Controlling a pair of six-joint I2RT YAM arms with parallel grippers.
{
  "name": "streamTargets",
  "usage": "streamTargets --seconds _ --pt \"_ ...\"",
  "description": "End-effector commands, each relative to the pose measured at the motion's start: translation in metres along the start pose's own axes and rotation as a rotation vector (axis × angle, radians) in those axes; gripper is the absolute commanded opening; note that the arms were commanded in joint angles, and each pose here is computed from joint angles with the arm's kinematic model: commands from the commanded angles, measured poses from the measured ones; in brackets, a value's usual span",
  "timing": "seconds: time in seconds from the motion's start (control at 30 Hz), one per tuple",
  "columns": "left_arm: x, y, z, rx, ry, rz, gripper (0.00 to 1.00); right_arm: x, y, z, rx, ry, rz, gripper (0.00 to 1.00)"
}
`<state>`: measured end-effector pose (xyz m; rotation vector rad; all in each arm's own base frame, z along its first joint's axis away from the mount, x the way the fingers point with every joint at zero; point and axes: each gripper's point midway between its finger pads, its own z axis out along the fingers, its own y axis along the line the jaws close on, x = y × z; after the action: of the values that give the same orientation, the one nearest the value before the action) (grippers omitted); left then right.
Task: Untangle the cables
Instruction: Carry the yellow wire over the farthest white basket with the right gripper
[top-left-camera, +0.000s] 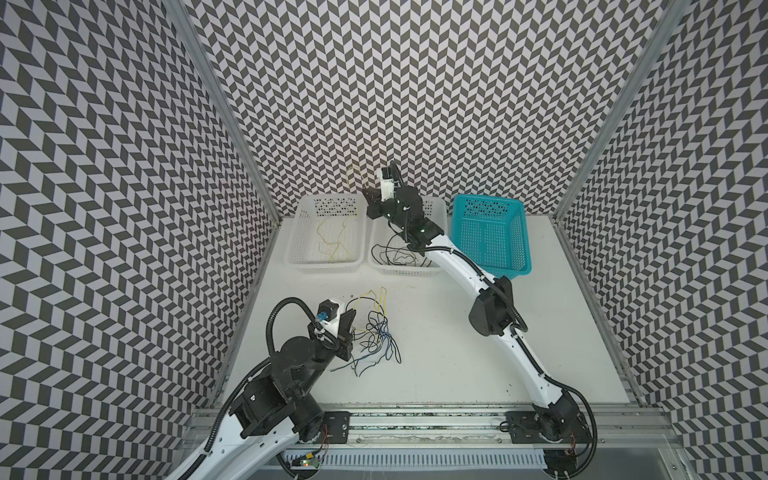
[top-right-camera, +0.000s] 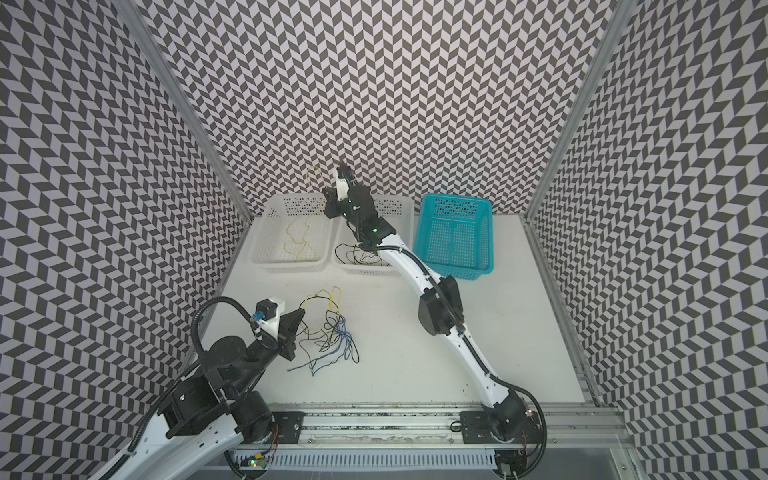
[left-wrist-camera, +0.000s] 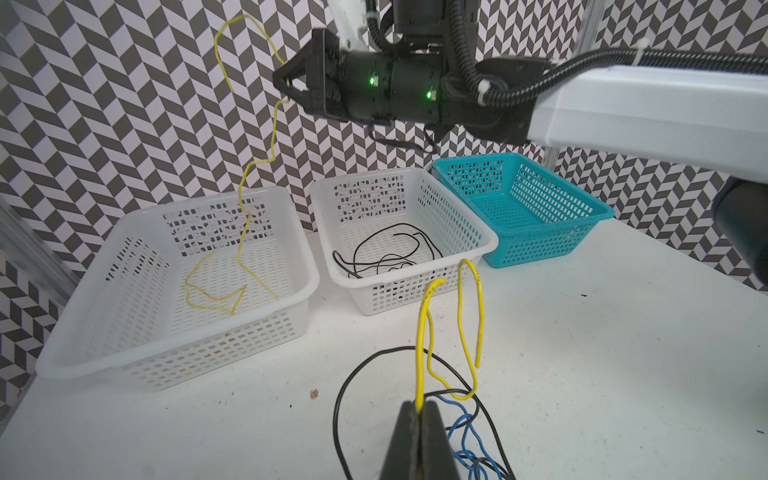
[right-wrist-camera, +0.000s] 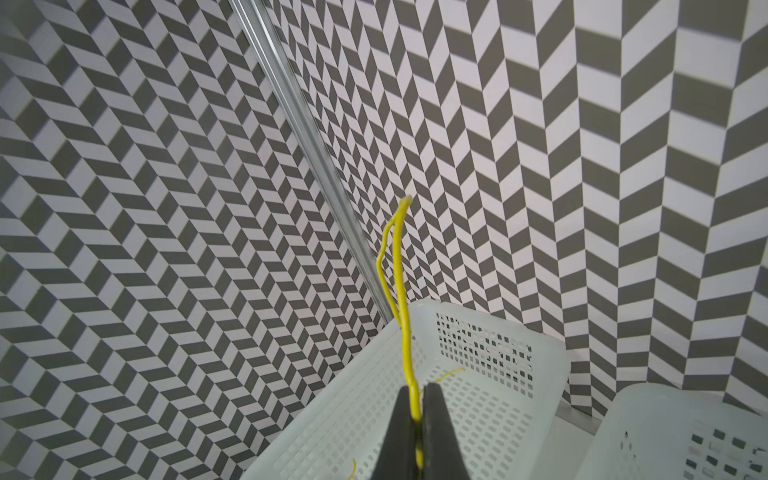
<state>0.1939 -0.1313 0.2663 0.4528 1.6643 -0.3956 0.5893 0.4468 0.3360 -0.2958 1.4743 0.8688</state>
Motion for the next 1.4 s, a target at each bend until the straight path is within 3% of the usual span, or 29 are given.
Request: streamTargets --seconds 0.0,0.33,0.8,1.37 --pt "-0.007 -0.002 -0.001 0.011 -0.040 0.004 0.00 -0.023 0.014 0.000 -0.049 -0.107 -0.019 0.00" --pt "-0.006 -0.002 0.000 0.011 -0.037 0.008 0.00 0.061 0.025 0.011 -0.074 0.055 -0.040 0.00" --pt "-0.005 -0.003 0.001 0.015 -0.036 0.012 0.00 0.139 0.007 0.009 -0.018 0.248 -0.077 0.00" --pt "-0.003 -0.004 0.002 0.017 -0.033 0.015 0.00 0.175 0.004 0.004 -0.013 0.350 -0.109 0.00"
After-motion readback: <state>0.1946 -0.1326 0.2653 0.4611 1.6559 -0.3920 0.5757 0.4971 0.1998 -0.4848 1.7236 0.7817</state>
